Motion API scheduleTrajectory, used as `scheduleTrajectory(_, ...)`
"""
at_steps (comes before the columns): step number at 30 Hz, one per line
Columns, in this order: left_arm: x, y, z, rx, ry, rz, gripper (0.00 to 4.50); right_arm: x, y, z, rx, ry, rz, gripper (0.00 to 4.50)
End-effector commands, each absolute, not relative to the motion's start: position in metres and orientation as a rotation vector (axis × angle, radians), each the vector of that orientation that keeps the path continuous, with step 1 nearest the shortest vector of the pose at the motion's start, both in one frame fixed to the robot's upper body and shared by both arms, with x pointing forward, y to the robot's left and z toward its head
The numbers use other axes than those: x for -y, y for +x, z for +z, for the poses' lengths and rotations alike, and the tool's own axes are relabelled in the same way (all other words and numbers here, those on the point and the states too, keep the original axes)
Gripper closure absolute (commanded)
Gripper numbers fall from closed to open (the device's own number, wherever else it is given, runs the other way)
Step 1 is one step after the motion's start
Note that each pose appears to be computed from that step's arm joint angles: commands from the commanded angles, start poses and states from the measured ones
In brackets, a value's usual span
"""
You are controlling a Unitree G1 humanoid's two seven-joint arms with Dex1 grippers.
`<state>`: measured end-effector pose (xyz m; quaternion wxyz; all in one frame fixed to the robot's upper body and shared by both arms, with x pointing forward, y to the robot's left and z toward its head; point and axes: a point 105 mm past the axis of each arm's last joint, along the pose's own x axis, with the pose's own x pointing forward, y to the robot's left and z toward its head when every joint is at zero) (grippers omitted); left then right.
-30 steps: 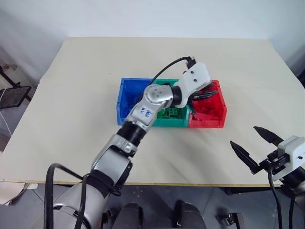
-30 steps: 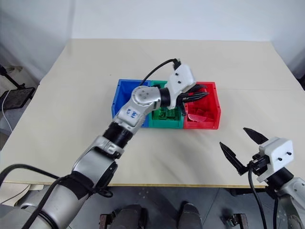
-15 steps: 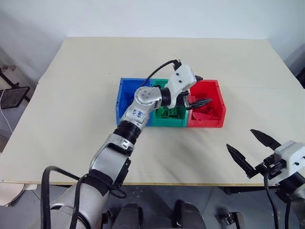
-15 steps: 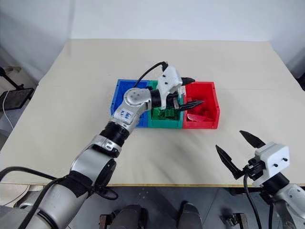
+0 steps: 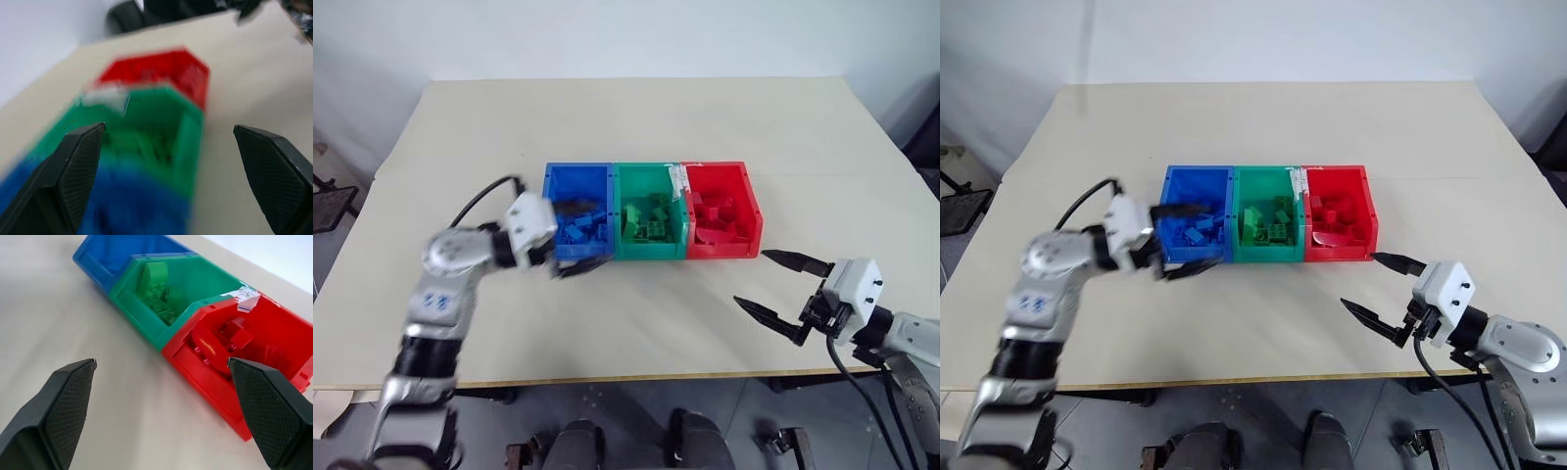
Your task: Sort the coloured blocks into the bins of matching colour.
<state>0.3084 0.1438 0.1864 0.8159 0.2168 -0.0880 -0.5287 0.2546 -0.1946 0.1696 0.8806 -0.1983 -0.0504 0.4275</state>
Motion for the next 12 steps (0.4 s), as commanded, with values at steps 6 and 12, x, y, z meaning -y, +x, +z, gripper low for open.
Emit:
scheduleTrajectory(6, -0.205, 0.286, 0.17, 0.099, 0.496, -0.901, 0.03, 0.187, 0.266, 0.177, 0.147, -0.467, 0.969, 0.0)
scheduleTrajectory(12, -0.212, 0.293, 0.169, 0.093, 0.483, -0.828, 0.03, 0.191, 0.271, 0.177, 0.166, -0.462, 0.911, 0.0)
